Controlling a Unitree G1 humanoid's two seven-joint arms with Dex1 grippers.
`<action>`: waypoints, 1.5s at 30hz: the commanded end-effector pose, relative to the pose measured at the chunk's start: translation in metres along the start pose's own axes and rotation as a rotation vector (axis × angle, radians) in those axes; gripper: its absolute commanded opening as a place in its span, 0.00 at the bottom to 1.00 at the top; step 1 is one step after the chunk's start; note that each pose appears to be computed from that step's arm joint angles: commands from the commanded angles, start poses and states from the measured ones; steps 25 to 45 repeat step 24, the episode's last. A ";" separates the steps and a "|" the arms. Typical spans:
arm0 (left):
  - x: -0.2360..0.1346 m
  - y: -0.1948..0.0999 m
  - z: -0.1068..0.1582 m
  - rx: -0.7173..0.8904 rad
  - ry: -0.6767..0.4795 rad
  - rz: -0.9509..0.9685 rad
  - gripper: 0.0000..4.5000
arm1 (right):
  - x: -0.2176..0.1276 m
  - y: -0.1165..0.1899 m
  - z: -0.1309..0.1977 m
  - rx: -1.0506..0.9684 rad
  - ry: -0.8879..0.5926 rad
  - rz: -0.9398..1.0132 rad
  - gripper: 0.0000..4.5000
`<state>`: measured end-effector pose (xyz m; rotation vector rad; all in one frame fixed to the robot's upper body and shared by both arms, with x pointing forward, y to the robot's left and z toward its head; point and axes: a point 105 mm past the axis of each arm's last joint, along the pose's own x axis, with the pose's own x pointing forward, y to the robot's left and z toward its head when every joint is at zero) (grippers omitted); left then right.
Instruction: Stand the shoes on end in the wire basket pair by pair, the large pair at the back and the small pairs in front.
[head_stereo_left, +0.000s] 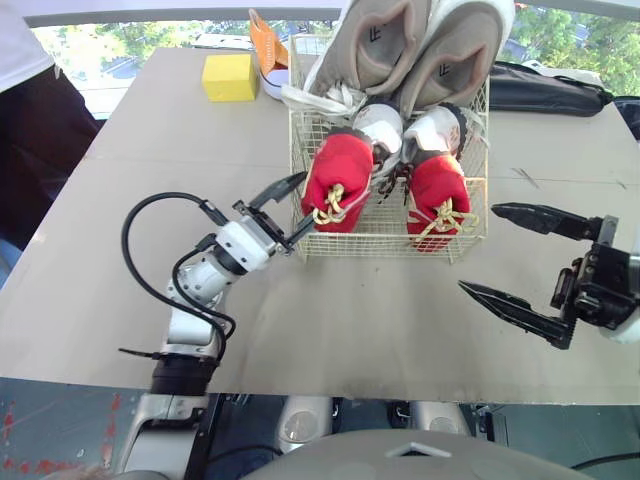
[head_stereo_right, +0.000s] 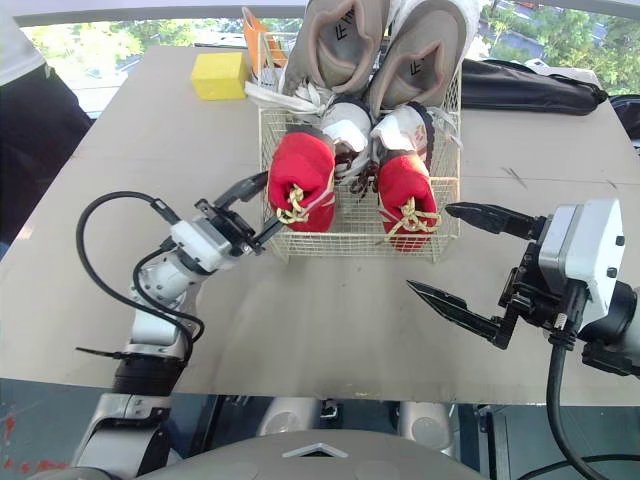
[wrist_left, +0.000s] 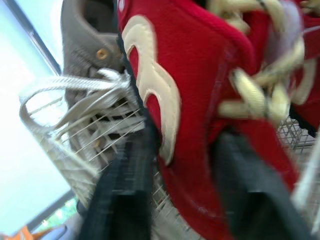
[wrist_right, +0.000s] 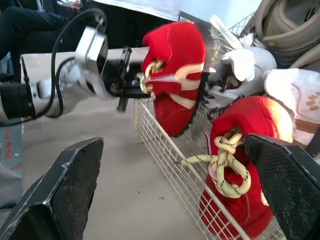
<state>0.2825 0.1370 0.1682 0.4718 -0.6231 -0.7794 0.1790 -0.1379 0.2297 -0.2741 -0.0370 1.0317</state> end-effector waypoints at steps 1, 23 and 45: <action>-0.007 -0.014 0.009 -0.116 0.043 -0.101 0.83 | -0.007 -0.006 0.002 -0.057 0.005 -0.009 1.00; -0.130 0.002 0.021 -0.663 0.625 -0.171 0.96 | -0.098 -0.039 -0.079 0.006 0.284 -0.139 1.00; -0.130 0.004 0.020 -0.670 0.620 -0.154 0.96 | -0.100 -0.038 -0.083 0.013 0.292 -0.142 1.00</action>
